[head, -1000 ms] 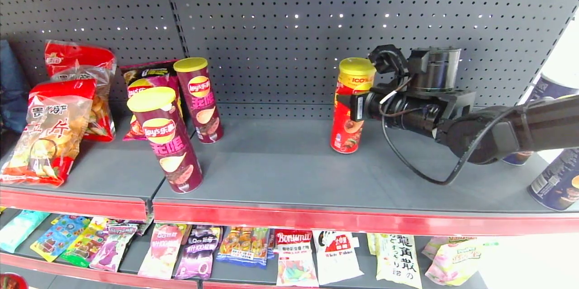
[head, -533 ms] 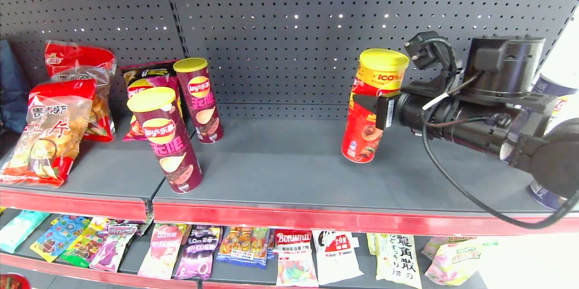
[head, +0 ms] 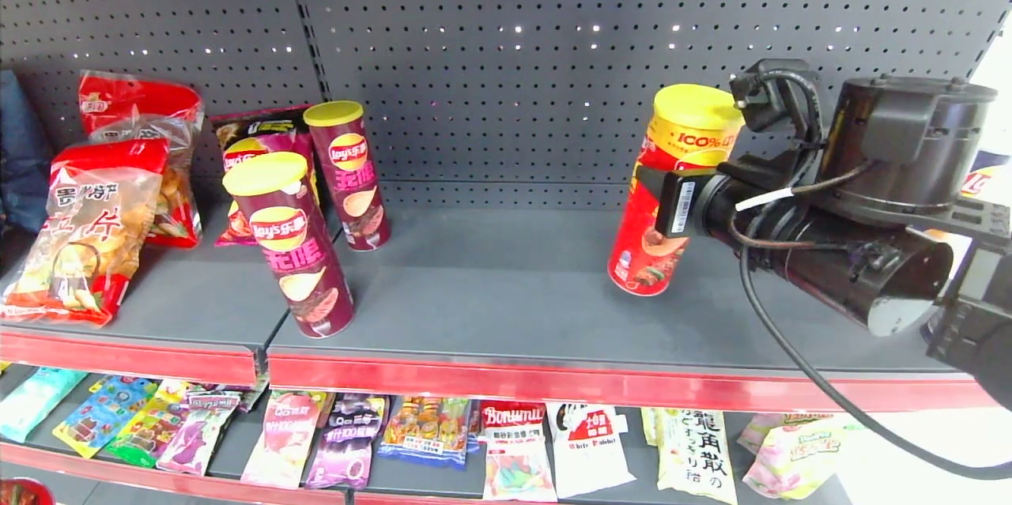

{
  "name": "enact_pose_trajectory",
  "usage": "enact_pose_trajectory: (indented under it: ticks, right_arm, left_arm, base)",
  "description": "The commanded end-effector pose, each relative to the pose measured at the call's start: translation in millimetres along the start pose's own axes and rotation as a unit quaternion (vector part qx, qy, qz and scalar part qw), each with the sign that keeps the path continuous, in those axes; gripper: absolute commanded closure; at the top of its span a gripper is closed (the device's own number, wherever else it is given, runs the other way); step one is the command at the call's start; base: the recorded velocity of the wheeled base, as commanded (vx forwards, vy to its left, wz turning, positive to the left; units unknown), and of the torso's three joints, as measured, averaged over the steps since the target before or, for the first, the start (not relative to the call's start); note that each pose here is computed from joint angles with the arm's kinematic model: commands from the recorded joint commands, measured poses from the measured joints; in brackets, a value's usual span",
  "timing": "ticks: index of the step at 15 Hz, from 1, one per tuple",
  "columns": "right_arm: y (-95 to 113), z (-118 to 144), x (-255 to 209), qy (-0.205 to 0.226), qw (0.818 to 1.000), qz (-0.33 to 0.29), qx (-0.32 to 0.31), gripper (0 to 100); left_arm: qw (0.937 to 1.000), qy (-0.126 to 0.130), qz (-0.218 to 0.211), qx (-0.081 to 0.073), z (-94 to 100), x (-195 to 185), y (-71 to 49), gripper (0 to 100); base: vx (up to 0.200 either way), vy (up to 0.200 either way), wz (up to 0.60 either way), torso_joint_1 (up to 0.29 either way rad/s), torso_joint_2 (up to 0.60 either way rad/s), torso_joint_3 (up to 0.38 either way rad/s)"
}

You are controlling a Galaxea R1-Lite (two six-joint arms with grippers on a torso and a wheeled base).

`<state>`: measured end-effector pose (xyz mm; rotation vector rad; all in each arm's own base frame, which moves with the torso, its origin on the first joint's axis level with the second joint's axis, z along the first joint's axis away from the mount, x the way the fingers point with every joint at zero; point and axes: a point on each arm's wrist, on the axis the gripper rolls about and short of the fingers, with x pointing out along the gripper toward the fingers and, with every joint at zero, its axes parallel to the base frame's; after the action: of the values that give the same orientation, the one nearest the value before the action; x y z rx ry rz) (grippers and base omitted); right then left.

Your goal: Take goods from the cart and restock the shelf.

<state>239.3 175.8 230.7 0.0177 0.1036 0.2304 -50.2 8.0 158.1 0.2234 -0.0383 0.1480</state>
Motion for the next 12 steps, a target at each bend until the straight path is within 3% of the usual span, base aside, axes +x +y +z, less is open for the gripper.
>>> enact_pose_trajectory:
  ticks: [1,5,10,12]
  right_arm:
    - [4,-16,2,0.023,0.999,-0.019,-0.011,100]
    - [10,-28,0,0.038,0.999,-0.033,-0.013,100]
    - [46,-31,1,0.032,0.999,-0.032,-0.015,100]
    - [49,-34,0,0.036,0.999,-0.027,-0.018,100]
  left_arm:
    - [1.0000,0.003,0.000,0.001,-1.5,1,-0.5,100]
    - [1.0000,0.006,-0.001,0.001,-3.1,1,-1.0,100]
    - [1.0000,0.007,-0.001,0.002,-3.5,2,-1.1,100]
    - [1.0000,0.006,-0.001,0.001,-3.6,1,-1.1,100]
  base:
    - [0.000,0.000,0.00,0.000,0.00,0.000]
    - [0.000,0.000,0.00,0.000,0.00,0.000]
    - [0.000,0.000,0.00,0.000,0.00,0.000]
    - [0.000,0.000,0.00,0.000,0.00,0.000]
